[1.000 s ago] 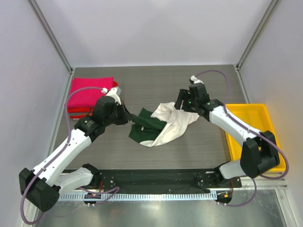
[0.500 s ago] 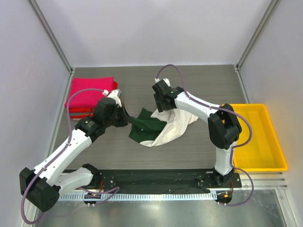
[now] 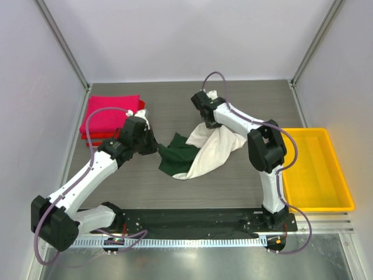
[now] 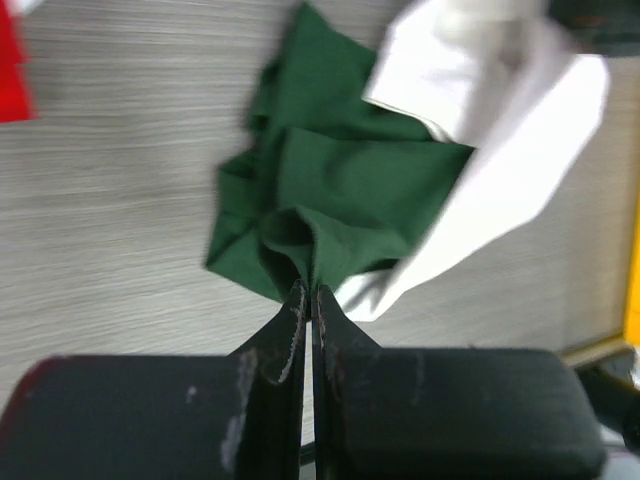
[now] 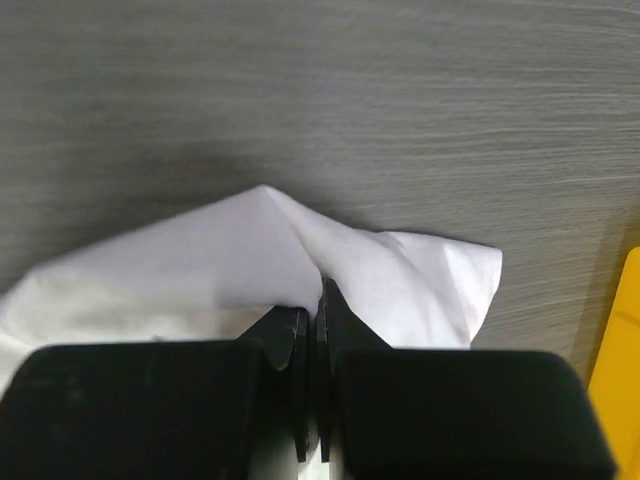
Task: Fold and stack the t-shirts
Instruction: Flatten the tshirt out
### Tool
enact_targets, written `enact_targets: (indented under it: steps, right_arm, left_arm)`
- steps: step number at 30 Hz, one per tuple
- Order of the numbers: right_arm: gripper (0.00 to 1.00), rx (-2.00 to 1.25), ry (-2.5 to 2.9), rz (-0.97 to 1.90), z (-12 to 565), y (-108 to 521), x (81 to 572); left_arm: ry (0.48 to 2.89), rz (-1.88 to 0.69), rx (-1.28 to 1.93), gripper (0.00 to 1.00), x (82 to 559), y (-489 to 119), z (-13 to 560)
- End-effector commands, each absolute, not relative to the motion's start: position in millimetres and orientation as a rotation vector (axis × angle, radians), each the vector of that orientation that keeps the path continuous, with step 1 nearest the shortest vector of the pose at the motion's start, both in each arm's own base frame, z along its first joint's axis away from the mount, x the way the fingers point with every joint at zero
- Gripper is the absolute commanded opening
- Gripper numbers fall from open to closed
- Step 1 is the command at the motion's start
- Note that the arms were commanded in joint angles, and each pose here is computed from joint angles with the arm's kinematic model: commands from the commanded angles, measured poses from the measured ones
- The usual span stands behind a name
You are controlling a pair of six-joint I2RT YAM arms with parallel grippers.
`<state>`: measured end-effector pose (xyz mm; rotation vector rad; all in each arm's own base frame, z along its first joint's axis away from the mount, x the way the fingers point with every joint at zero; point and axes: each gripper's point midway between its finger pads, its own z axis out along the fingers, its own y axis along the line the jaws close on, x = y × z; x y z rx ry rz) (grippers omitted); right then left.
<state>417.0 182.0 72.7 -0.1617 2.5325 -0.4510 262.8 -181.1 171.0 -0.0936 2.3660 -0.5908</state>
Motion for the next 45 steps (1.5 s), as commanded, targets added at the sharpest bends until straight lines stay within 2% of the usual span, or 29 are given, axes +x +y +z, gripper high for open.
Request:
enact_targets:
  steps: [1, 4, 5, 8, 9, 12, 13, 14, 15, 17, 18, 22, 26, 29, 39, 41, 45]
  right_arm:
    - [0.01, 0.142, 2.343, -0.199, 172, 161, 455]
    - [0.01, 0.239, 2.258, 0.073, 226, 158, 458]
    - [0.01, 0.312, 2.164, 0.149, 263, 138, 460]
    - [0.02, 0.419, 2.073, 0.29, 278, 108, 438]
    - [0.02, 0.452, 1.991, 0.326, 305, 98, 437]
    - [0.1, 0.602, 1.976, 0.306, 264, 57, 398]
    - [0.21, 0.635, 1.963, 0.309, 255, 51, 390]
    - [0.25, 0.686, 1.963, 0.299, 242, 42, 381]
    - [0.31, 0.724, 2.024, 0.267, 204, 37, 362]
    - [0.4, 0.741, 2.02, 0.292, 190, 36, 339]
    - [0.43, 0.763, 2.076, 0.29, 157, 38, 322]
    - [0.6, 0.733, 2.055, 0.377, 139, 45, 296]
    - [0.61, 0.689, 2.086, 0.343, 132, 44, 293]
    - [0.61, 0.648, 2.132, 0.306, 130, 44, 304]
    - [0.56, 0.756, 2.098, 0.046, 145, 12, 378]
    - [0.54, 0.775, 2.125, -0.003, 134, 7, 390]
    - [0.53, 0.82, 2.135, 0.001, 130, 0, 420]
  left_arm:
    - [2.329, -0.437, -0.259, 0.0, 296, -150, 195]
    - [2.257, -0.401, -0.385, 0.0, 323, -114, 235]
    - [2.228, -0.404, -0.409, 0.0, 329, -105, 249]
    - [2.047, -0.346, -0.5, 0.0, 338, -60, 330]
    - [2.018, -0.353, -0.49, 0.0, 334, -59, 346]
    - [1.903, -0.282, -0.522, 0.0, 319, -34, 388]
    - [1.889, -0.269, -0.528, 0.0, 316, -31, 392]
    - [1.872, -0.284, -0.522, 0.0, 311, -32, 397]
    - [1.865, -0.302, -0.511, 0.0, 305, -34, 395]
    - [1.862, -0.387, -0.468, 0.0, 300, -47, 390]
    - [1.881, -0.41, -0.461, 0.0, 292, -50, 375]
    - [1.923, -0.447, -0.455, 0.0, 286, -57, 335]
    - [2.036, -0.418, -0.436, 0.01, 285, -59, 295]
    - [2.076, -0.453, -0.406, 0.0, 285, -67, 286]
    - [2.051, -0.412, -0.386, 0.0, 286, -61, 299]
    - [2.063, -0.401, -0.378, 0.0, 286, -61, 297]
    - [2.072, -0.387, -0.37, 0.0, 286, -59, 294]
